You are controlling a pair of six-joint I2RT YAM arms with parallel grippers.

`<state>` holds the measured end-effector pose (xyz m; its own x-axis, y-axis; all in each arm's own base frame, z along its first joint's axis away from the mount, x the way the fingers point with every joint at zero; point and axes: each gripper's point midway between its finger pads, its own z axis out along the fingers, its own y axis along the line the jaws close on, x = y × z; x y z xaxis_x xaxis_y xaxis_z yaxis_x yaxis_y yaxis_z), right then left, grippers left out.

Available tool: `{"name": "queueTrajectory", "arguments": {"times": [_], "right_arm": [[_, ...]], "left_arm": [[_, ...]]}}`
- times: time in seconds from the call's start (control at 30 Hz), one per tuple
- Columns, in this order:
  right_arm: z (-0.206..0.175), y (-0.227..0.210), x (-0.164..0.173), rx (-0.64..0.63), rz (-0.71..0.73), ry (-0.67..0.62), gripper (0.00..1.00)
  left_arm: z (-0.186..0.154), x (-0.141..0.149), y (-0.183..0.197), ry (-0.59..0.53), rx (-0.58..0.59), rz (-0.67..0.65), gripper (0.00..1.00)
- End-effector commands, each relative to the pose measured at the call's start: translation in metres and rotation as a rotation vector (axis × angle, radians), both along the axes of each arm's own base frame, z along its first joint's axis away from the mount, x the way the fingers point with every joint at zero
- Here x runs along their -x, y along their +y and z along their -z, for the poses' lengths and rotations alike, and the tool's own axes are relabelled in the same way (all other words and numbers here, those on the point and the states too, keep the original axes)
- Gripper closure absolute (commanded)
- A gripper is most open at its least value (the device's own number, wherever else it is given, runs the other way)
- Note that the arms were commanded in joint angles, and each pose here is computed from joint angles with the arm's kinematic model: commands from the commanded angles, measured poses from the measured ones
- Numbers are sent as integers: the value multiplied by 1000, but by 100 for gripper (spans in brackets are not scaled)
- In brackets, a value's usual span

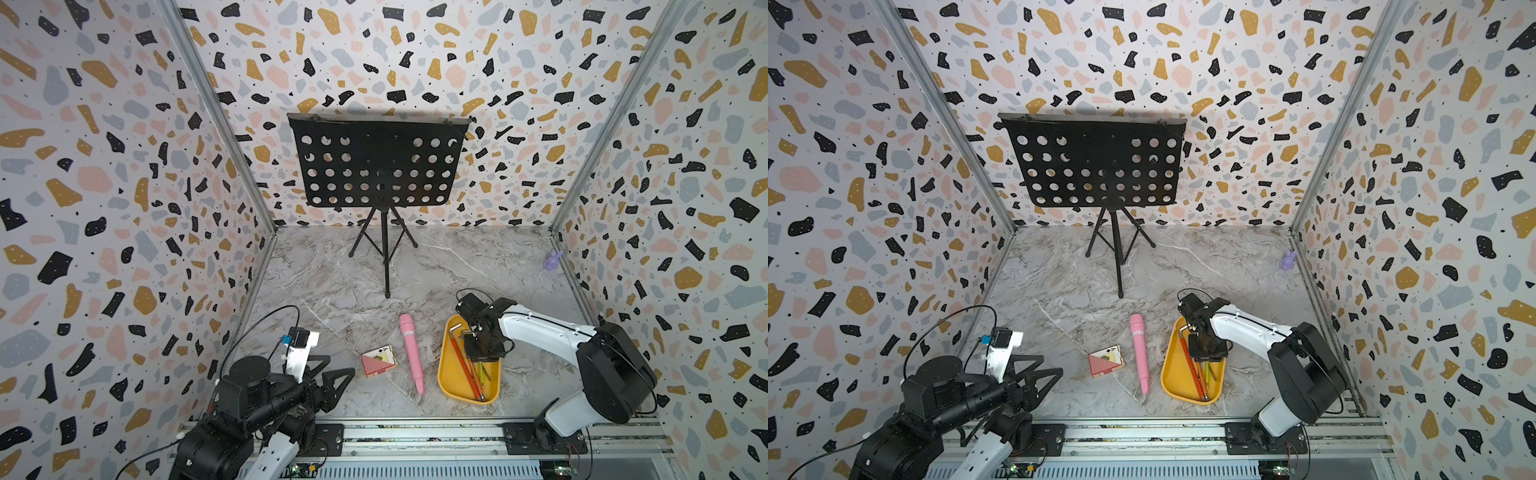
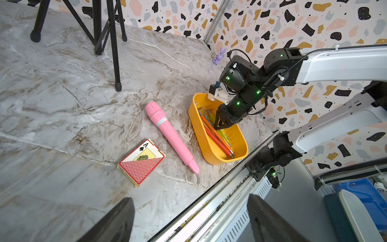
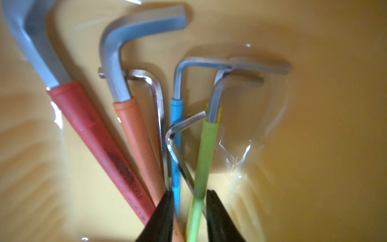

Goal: Put the hex key on the desktop into the storage box
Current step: Place the Allen key in the storage box.

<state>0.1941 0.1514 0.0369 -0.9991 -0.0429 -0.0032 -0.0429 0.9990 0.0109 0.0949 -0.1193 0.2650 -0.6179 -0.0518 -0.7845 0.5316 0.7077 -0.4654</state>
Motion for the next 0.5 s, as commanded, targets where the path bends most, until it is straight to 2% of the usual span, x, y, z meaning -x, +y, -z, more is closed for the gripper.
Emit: {"name": "queueTrajectory", "arguments": {"times": [0.0,0.2,0.47], "right_arm": [[-18,-4,-3,1,3,-41,64],[-53,-5,-15,-17,-4,-136,57],[-117,-14,-30,-39,-9,-330,38]], "left_arm": [[-11,-1,-2,-42,15,11,12],[-11,-1,-2,-42,16,15,12],[-10,-1,-2,-41,15,11,12]]}}
